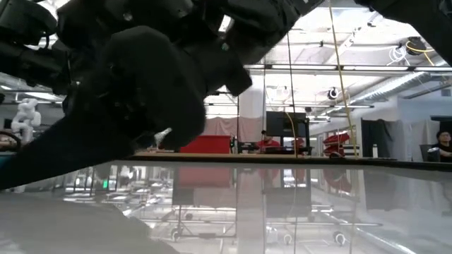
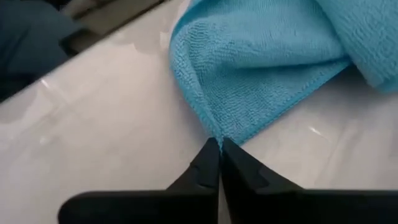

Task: Roll towel
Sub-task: Fold the blue microfiber towel

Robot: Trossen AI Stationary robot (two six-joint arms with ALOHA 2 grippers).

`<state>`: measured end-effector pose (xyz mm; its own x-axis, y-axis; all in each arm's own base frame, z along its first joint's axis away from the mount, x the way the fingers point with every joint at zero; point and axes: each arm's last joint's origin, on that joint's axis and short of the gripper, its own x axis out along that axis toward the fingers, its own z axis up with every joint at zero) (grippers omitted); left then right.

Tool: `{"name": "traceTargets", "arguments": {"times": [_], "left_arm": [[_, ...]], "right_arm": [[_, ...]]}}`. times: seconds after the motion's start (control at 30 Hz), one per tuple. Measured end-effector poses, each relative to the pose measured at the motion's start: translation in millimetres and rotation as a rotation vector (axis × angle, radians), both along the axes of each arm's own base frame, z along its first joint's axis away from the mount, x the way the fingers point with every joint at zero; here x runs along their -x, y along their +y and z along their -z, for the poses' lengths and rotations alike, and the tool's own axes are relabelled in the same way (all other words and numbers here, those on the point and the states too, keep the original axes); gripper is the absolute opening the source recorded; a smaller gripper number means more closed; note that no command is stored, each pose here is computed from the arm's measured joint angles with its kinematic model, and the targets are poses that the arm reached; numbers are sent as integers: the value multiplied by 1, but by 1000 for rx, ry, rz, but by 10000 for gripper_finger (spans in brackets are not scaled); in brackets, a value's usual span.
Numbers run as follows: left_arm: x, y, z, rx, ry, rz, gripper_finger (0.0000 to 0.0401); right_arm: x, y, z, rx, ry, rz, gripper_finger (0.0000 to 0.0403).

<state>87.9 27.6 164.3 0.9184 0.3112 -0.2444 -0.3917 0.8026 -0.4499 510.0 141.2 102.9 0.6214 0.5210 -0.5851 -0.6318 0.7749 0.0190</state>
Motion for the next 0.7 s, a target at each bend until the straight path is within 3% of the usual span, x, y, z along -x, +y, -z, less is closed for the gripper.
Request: {"name": "traceTargets", "arguments": {"times": [0.37,0.57,0.7], "left_arm": [[-1,0,-1,-6,-20,0,279],[-2,0,-4,22,-67,-2,279],[-3,2,-13,-33,-148,-33,279]], "right_arm": [[45,-1,-68,358,203,88,1],[70,2,-96,487,284,126,0],[81,-2,-104,536,349,178,0]]}}
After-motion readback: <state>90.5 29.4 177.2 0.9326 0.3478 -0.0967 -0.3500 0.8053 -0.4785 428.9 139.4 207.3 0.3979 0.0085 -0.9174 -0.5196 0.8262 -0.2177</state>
